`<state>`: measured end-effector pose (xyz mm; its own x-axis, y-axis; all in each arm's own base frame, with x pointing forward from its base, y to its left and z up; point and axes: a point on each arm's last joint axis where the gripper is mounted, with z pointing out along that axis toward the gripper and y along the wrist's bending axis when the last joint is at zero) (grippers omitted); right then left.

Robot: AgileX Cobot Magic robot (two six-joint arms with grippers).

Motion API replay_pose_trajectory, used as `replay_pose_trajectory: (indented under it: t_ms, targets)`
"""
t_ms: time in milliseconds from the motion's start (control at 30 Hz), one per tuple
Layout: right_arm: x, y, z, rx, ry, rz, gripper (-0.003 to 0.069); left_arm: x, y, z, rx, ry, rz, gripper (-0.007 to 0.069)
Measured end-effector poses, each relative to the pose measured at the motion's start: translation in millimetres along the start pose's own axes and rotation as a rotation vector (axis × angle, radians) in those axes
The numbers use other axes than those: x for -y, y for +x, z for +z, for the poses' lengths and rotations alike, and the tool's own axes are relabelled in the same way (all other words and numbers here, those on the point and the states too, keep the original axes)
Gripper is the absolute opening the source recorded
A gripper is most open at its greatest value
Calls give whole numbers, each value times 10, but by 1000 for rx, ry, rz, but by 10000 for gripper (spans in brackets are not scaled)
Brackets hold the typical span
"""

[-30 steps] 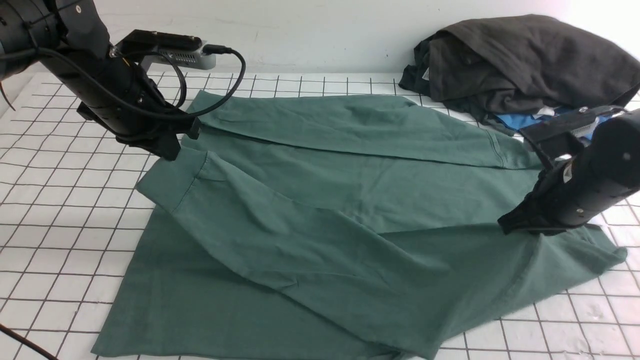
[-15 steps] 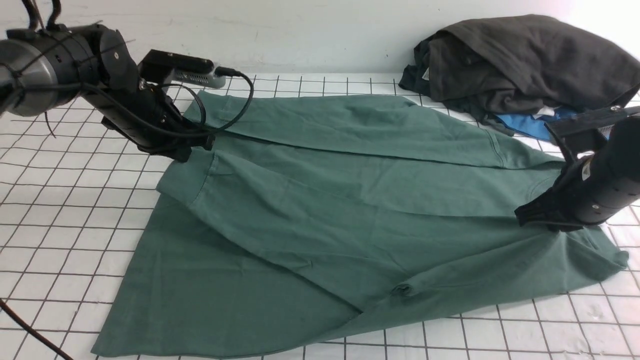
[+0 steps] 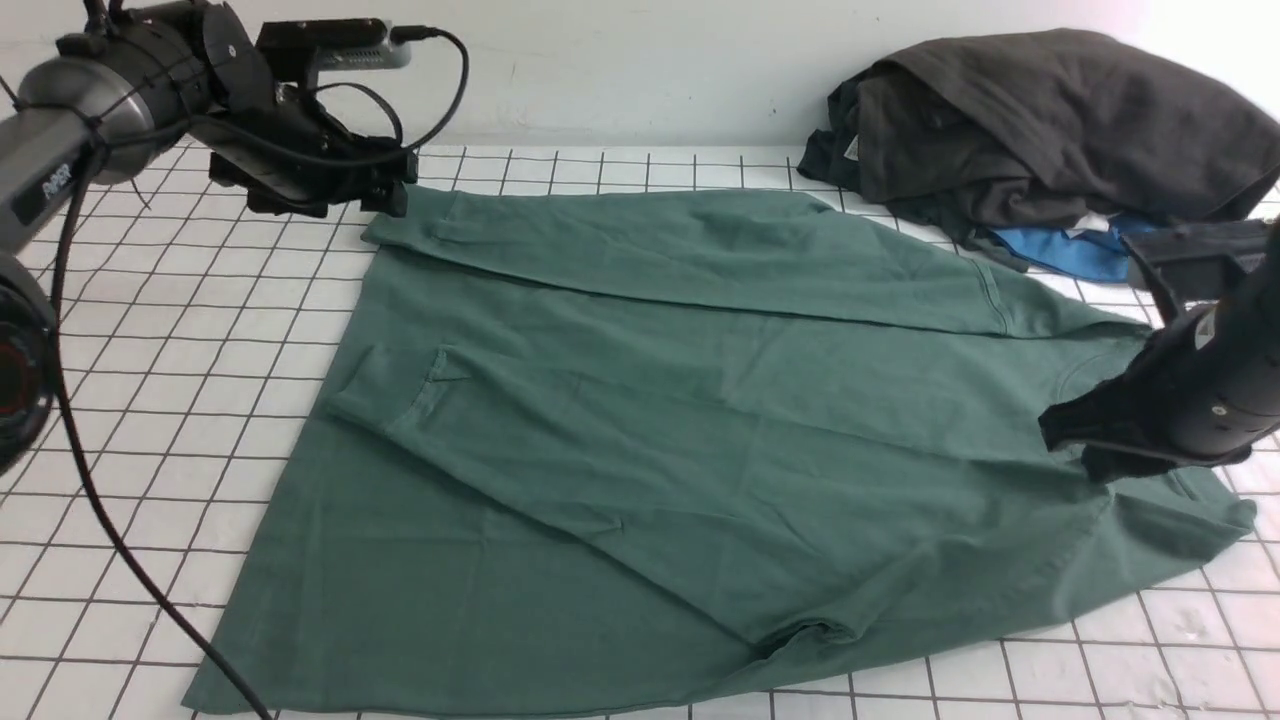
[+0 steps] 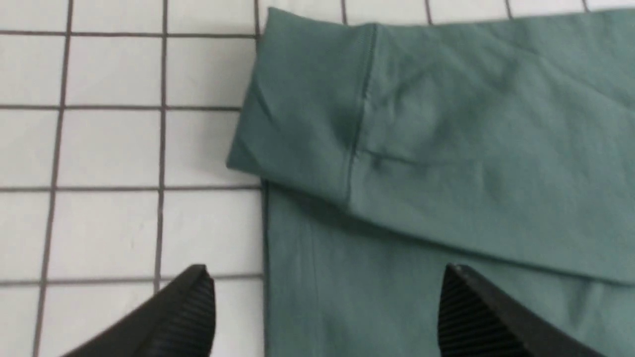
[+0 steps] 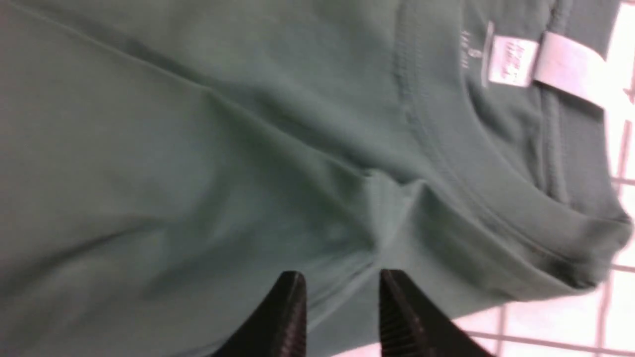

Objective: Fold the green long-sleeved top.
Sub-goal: Use the left arm to clamp the cuff farthest from it, then use the left arm to drag and drop the cuff onto the cuff closest to the left arm

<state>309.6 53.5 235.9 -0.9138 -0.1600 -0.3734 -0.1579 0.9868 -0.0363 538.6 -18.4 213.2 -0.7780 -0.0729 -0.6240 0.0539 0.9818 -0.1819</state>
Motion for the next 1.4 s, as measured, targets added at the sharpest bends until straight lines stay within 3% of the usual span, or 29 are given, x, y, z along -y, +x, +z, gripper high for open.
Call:
replay_pose_trajectory:
  t_ms: [233,367,467,567,800,967,1067,1200,1400]
  targets:
    - [-409,13,-40,15,-118,-94,241,-177,-4,562,23,6,-71,523]
    - [-529,-13,-53,58,-143,-121,241,-151,56,812,47,15,-61,356]
    - [-534,-30,-55,80,-144,-120,242,-143,58,875,75,15,-54,126]
    - [-533,-31,-64,83,-145,-120,242,-142,40,869,92,16,-54,27]
    - [-509,-31,-188,121,-133,-135,242,-3,-139,539,94,28,20,16]
    - [-422,-22,-410,186,-63,-181,242,313,-350,-287,-18,58,116,16]
    - [-345,2,-601,233,-5,-185,242,498,-353,-696,-89,16,181,16]
    - [-300,37,-713,247,26,-176,242,489,-192,-712,-186,-24,179,16]
    - [-276,102,-743,205,40,-173,242,443,483,-711,-469,-36,146,16]
